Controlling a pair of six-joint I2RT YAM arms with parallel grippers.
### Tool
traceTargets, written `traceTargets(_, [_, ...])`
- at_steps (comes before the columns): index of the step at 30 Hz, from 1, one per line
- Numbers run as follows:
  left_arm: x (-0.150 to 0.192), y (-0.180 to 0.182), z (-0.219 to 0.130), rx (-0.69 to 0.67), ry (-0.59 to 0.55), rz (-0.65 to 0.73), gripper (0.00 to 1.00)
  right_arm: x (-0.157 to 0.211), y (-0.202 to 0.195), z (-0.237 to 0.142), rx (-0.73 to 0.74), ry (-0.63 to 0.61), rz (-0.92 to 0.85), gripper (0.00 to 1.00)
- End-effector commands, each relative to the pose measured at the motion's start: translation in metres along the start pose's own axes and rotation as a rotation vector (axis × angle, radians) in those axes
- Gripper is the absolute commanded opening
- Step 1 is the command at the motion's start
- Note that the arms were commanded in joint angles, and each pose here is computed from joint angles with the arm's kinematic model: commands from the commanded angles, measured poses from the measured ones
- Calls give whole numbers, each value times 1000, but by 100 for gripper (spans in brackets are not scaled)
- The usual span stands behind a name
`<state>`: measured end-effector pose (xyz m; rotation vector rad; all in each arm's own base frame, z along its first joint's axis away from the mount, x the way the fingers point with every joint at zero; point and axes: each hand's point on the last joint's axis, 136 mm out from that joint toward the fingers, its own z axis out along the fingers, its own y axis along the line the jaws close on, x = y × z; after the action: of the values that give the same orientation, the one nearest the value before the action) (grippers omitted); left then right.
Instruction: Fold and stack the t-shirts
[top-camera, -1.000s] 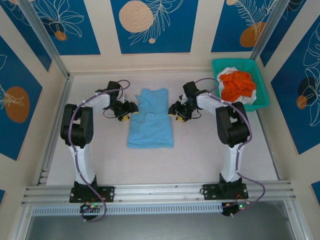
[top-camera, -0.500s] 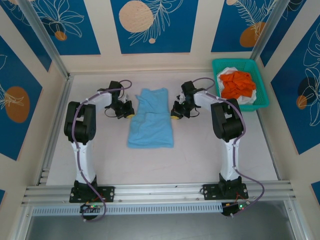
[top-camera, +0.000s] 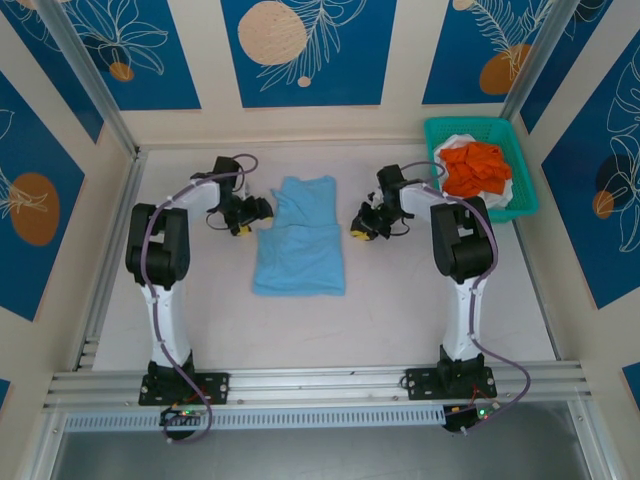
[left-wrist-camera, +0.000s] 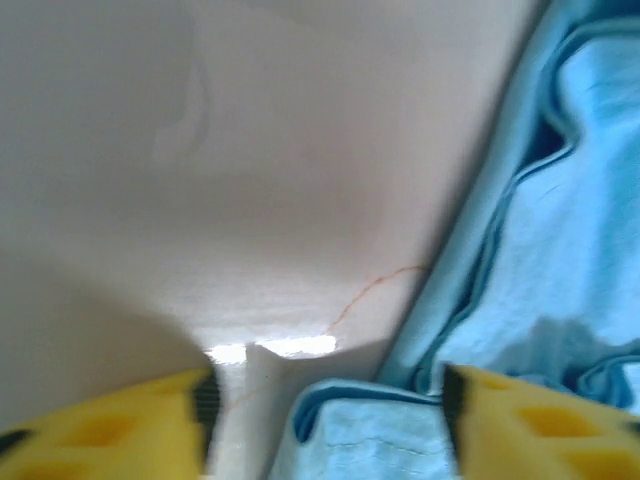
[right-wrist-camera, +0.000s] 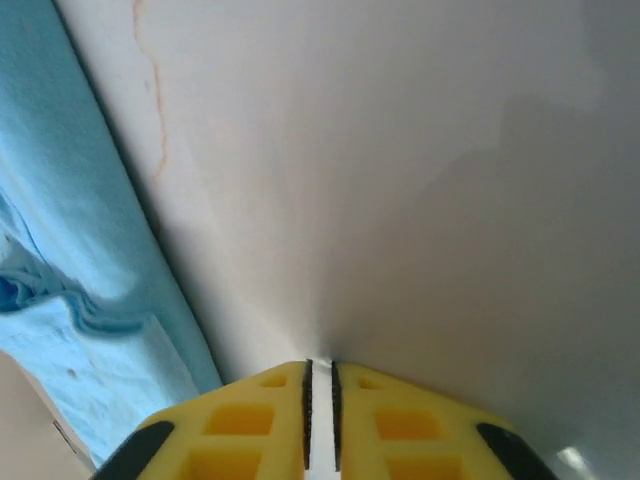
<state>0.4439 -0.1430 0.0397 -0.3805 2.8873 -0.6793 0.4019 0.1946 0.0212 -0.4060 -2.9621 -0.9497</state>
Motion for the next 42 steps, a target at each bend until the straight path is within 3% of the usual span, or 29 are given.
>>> traceTargets(1, [-7,10,-43,-77,-71,-5,82,25,8,-19,-42,-10,-13,39])
traceTargets(4, [19,13,-63,-81,-33,-6,82,60,4,-27,-94,-8,-23,55])
traceTargets(7, [67,14,-68,-10,37,-9,84,100,2,-24,-129,44,-55,70])
traceTargets(14, [177,40,-68,67,171,-103,70,159,-8,-13,-120,113,-68,69])
traceTargets(19, [211,45,-51,161,210,-246,63,176,-3,-2,-100,154,-75,61])
traceTargets(26, [207,38,-36,215,220,-300,62,190,-2,8,-56,189,-75,49])
traceTargets(29, [202,36,-27,227,234,-322,51,189,-7,14,-23,198,-49,38])
traceTargets(32, [192,33,-23,229,217,-333,49,184,-12,19,8,198,-18,28])
traceTargets(37, [178,27,-19,235,212,-341,41,174,-10,19,34,185,-11,19])
traceTargets(39, [175,26,-17,234,216,-349,39,171,-8,18,37,181,-14,19])
traceTargets(42, [170,19,-15,247,220,-348,39,167,-5,15,37,177,-28,28])
